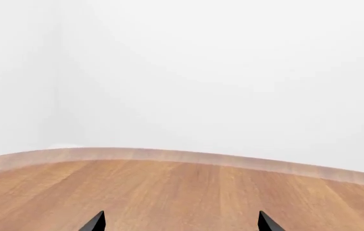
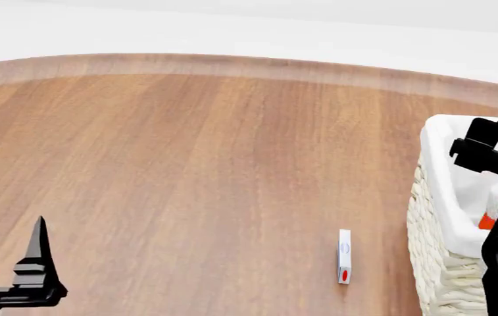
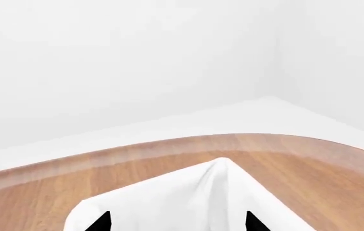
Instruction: Pick up the ketchup, and put it in the basket.
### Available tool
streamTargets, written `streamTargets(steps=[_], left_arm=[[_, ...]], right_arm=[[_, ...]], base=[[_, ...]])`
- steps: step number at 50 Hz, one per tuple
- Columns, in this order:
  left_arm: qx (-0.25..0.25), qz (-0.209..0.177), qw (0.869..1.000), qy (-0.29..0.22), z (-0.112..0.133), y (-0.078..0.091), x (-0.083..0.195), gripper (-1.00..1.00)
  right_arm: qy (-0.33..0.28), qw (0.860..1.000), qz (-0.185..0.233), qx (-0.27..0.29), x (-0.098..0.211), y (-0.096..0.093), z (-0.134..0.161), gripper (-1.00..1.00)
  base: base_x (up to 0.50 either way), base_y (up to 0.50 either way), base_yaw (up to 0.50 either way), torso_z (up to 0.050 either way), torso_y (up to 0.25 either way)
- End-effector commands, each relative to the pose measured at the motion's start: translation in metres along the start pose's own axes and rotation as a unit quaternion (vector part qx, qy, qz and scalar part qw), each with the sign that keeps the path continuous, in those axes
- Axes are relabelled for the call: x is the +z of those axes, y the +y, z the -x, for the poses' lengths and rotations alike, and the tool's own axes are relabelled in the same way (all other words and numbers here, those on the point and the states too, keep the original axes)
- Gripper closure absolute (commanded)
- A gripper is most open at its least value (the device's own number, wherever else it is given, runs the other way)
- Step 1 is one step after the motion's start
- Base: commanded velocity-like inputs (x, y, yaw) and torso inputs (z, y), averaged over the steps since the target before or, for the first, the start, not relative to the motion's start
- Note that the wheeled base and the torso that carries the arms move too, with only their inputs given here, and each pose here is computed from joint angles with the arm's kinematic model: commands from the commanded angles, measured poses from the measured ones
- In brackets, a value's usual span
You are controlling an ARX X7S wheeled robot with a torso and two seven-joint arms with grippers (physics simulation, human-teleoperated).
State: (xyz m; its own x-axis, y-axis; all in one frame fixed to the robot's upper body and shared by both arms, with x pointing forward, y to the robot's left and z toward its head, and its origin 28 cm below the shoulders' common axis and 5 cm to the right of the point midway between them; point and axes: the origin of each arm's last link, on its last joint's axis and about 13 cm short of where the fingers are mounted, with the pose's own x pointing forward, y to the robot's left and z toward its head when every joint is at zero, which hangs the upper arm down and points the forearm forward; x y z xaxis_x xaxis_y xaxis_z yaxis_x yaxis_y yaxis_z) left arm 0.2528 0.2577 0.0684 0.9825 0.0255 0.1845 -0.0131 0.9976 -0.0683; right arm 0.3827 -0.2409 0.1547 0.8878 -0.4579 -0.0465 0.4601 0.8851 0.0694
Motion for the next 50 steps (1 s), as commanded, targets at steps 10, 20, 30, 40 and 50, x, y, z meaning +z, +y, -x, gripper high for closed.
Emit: streamTargets(steps=[10,20,30,40,50], left_arm=[[0.023,-0.009,0.997,-0.068,-0.010,0.004,0.027,-1.00],[0.035,-0.015,0.992,-0.116,-0.004,-0.004,0.039,-1.00],[0.036,-0.004,0.987,-0.155,0.007,-0.011,0.062,-1.00],[0.032,-0.011,0.982,-0.185,0.017,-0.017,0.069,-1.00],[0.028,0.002,0.981,-0.194,0.032,-0.020,0.078,-1.00]], right_arm=[[-0.088,0.995,-0.037,0.034,-0.005,0.005,0.061,-1.00],[-0.145,0.986,-0.038,0.074,-0.006,0.008,0.109,-1.00],[-0.181,0.975,-0.049,0.116,0.001,0.014,0.153,-1.00],[-0.218,0.966,-0.056,0.126,-0.006,0.013,0.189,-1.00],[-0.244,0.957,-0.062,0.142,-0.005,0.013,0.216,-1.00]], base=[[0.00,0.00,0.00,0.000,0.000],[0.00,0.00,0.00,0.000,0.000],[0.00,0.00,0.00,0.000,0.000],[0.00,0.00,0.00,0.000,0.000],[0.00,0.00,0.00,0.000,0.000]])
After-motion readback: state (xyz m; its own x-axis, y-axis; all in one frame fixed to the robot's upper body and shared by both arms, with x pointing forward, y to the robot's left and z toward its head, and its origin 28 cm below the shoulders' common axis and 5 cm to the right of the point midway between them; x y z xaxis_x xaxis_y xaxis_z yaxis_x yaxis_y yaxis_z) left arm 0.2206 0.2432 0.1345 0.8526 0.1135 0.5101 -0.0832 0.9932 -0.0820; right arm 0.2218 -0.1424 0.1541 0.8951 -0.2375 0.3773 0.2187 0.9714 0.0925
